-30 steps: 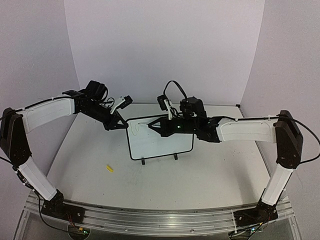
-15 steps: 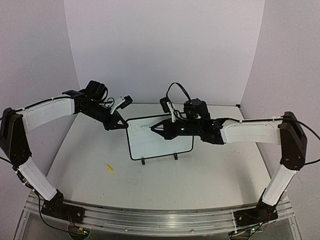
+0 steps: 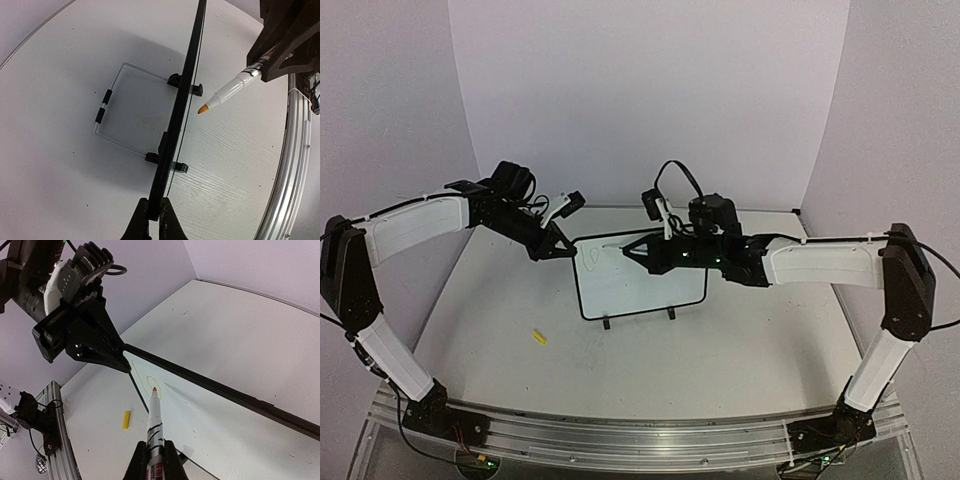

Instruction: Write a sentence on the whiteboard

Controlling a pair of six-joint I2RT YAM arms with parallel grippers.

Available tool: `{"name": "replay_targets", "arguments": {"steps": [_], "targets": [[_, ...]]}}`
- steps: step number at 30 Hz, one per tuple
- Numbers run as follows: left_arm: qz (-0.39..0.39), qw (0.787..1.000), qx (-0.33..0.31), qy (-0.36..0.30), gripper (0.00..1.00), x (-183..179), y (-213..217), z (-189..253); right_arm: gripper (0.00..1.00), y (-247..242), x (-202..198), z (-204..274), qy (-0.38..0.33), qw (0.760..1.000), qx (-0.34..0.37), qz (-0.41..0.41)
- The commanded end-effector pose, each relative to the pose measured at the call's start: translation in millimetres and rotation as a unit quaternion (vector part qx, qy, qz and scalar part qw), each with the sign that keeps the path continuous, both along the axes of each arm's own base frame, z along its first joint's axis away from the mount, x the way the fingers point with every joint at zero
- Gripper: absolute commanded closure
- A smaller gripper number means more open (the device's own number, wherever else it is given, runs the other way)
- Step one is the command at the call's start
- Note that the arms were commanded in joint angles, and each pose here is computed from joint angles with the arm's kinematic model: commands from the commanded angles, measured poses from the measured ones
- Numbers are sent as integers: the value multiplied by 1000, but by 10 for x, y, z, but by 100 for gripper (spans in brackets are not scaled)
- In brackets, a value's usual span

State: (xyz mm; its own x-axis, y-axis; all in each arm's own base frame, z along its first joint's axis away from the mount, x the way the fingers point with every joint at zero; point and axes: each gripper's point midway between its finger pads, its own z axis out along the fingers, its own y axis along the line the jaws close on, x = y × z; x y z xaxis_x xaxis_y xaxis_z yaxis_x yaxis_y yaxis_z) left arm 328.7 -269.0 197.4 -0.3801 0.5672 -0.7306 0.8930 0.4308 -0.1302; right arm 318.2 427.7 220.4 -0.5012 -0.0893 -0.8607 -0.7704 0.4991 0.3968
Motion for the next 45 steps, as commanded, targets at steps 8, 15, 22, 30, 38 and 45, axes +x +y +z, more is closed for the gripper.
{"name": "replay_targets", "arguments": {"steps": [8, 15, 22, 30, 38, 45], "targets": [[34, 998, 45, -34, 100, 180, 178, -19, 100, 82, 188, 131, -18, 1000, 13, -20], [34, 998, 44, -36, 100, 179, 180, -6, 100, -13, 207, 0, -8, 999, 0, -44], [34, 998, 45, -36, 100, 178, 183, -10, 100, -82, 170, -225, 11, 998, -17, -52], [34, 998, 46, -36, 100, 180, 185, -12, 100, -100, 182, -271, 13, 998, -23, -57], [35, 998, 46, -37, 100, 175, 187, -3, 100, -110, 198, -77, -3, 998, -13, -61], [35, 998, 46, -38, 100, 176, 190, 4, 100, -138, 218, 164, -24, 997, 2, -70]]}}
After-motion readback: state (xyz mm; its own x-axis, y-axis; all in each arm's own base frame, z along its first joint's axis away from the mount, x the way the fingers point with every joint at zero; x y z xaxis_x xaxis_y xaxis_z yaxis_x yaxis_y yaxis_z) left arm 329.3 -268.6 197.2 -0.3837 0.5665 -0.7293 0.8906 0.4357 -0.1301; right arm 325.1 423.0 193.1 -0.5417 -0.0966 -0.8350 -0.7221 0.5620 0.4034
